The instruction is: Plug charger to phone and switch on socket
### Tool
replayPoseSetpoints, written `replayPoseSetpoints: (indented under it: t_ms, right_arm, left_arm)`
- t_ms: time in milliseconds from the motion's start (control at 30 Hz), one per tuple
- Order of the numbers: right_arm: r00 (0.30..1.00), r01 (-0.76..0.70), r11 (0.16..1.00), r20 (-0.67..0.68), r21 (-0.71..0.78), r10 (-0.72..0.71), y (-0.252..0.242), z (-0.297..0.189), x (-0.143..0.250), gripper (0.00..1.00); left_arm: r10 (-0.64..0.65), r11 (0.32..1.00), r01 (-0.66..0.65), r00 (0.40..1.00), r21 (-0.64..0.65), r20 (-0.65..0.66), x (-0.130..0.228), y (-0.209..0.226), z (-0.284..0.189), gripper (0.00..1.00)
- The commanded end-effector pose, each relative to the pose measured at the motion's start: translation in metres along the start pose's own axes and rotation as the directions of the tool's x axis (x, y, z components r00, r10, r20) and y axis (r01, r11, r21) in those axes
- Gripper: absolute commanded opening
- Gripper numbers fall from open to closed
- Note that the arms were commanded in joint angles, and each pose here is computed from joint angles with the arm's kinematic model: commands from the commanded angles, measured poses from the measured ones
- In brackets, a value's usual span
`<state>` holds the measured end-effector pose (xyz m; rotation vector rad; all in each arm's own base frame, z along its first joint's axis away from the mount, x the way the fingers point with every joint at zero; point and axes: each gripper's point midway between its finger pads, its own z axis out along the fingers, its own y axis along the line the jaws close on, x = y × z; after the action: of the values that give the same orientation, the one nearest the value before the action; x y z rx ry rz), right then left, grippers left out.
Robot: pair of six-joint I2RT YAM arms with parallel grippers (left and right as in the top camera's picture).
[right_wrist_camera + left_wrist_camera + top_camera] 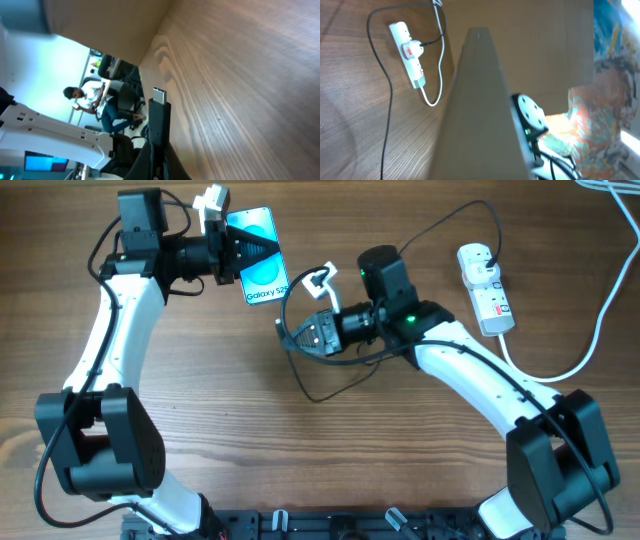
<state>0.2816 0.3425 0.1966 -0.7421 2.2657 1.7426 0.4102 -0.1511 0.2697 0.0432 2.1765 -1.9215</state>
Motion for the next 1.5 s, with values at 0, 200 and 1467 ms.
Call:
replayPoseSetpoints:
  t_ms: [0, 200, 1467]
  right_arm:
    - [1.000, -0.004, 1.000, -0.007, -0.029, 0.004, 0.014, 0.005, -0.001, 0.04]
    - [0.998, 0.002, 0.999, 0.056, 0.051, -0.005, 0.022, -0.006, -0.010, 0.05]
    - [0.992, 0.024, 0.947, 0.109, 0.321, -0.062, 0.017, -0.037, -0.002, 0.04]
  left_arm:
    - [-0.035, 0.999, 0.035, 0.999, -0.007, 0.007, 0.000, -0.002, 0.000, 0.04]
    - [-0.038, 0.999, 0.039, 0.999, -0.028, 0.025, -0.004, 0.001, -0.001, 0.04]
    - [0.031, 0.997, -0.036, 0.997, -0.075, -0.068, 0.023, 0.007, 0.044, 0.04]
